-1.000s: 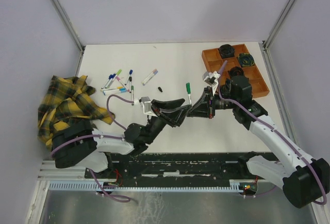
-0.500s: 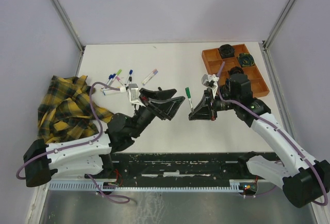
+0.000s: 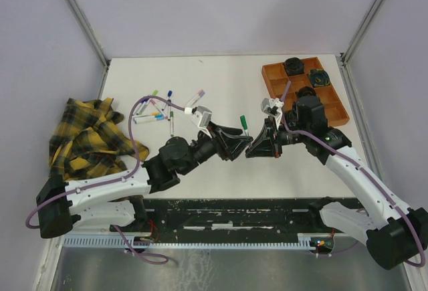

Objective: Open the pen caps
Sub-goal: Pick up the pen from the center of the board.

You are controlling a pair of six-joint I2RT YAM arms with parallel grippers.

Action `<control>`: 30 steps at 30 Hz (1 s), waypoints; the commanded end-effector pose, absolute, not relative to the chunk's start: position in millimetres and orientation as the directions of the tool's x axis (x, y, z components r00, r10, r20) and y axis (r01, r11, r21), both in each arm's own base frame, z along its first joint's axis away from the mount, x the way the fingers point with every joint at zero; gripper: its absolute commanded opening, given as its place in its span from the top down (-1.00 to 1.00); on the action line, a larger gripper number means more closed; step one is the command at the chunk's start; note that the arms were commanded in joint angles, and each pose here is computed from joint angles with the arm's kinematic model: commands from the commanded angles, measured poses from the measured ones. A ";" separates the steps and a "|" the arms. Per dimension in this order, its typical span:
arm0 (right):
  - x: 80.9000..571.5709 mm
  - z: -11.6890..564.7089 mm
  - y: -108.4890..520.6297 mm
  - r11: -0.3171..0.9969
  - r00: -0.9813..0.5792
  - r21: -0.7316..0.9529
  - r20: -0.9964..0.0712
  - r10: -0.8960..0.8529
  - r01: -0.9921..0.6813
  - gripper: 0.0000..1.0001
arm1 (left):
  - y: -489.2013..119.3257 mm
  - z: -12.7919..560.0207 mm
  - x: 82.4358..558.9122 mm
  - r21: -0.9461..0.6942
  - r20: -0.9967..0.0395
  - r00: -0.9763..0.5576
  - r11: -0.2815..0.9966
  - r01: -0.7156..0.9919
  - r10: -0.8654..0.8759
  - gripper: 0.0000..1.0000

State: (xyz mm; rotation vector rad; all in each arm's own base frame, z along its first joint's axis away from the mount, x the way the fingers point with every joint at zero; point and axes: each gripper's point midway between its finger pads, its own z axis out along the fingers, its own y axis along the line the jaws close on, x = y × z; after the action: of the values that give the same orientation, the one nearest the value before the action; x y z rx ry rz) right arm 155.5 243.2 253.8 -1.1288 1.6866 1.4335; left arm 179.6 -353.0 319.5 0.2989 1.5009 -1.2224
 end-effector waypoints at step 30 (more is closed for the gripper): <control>168.6 282.9 248.6 0.026 -0.425 0.425 -0.899 -0.110 -0.905 -0.08 | -346.6 328.7 194.0 -0.624 -0.693 -0.344 0.288 0.726 -0.634 0.94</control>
State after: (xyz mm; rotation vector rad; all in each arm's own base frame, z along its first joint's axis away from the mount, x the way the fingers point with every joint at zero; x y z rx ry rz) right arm 163.4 245.2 264.7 -1.0627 1.6949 1.4620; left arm 190.7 -358.2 297.2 0.2303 1.4691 -1.3062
